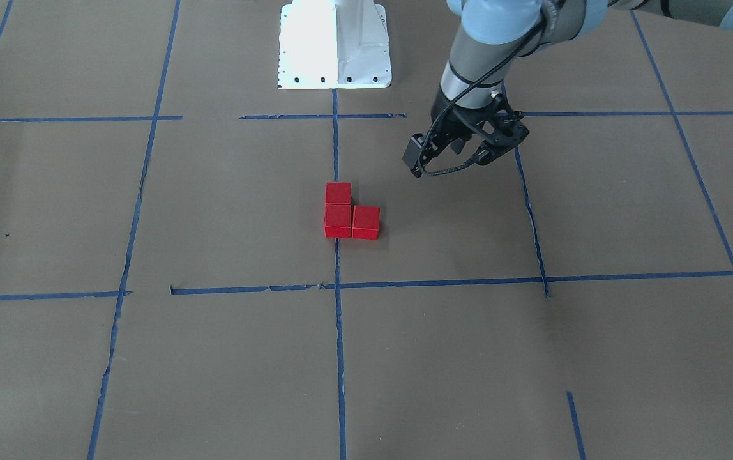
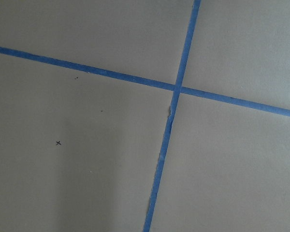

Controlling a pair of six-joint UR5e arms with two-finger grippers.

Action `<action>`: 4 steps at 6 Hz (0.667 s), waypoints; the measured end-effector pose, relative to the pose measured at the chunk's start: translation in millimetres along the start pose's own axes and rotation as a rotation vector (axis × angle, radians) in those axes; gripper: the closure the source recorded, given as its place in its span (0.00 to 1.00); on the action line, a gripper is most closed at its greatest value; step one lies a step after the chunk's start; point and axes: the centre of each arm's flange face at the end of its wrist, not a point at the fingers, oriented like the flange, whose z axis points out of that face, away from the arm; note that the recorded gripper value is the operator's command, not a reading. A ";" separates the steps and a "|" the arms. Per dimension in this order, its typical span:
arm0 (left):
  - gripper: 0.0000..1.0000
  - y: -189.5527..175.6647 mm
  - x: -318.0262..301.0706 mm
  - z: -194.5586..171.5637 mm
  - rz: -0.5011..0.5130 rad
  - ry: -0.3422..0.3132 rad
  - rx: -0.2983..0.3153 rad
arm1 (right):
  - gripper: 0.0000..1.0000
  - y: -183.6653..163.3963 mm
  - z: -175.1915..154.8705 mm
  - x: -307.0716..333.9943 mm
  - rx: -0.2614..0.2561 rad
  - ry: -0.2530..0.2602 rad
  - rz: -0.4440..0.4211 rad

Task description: Form red blocks into L shape at center

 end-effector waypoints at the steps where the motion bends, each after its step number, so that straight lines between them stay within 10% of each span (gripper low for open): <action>1: 0.00 -30.7 -46.1 -4.3 0.216 -0.041 0.023 | 0.02 0.4 -0.1 -0.8 0.001 -0.006 0.041; 4: 0.00 -159.2 -259.7 -55.8 0.618 -0.105 -0.015 | 0.00 7.2 5.9 3.3 -0.009 -0.013 0.095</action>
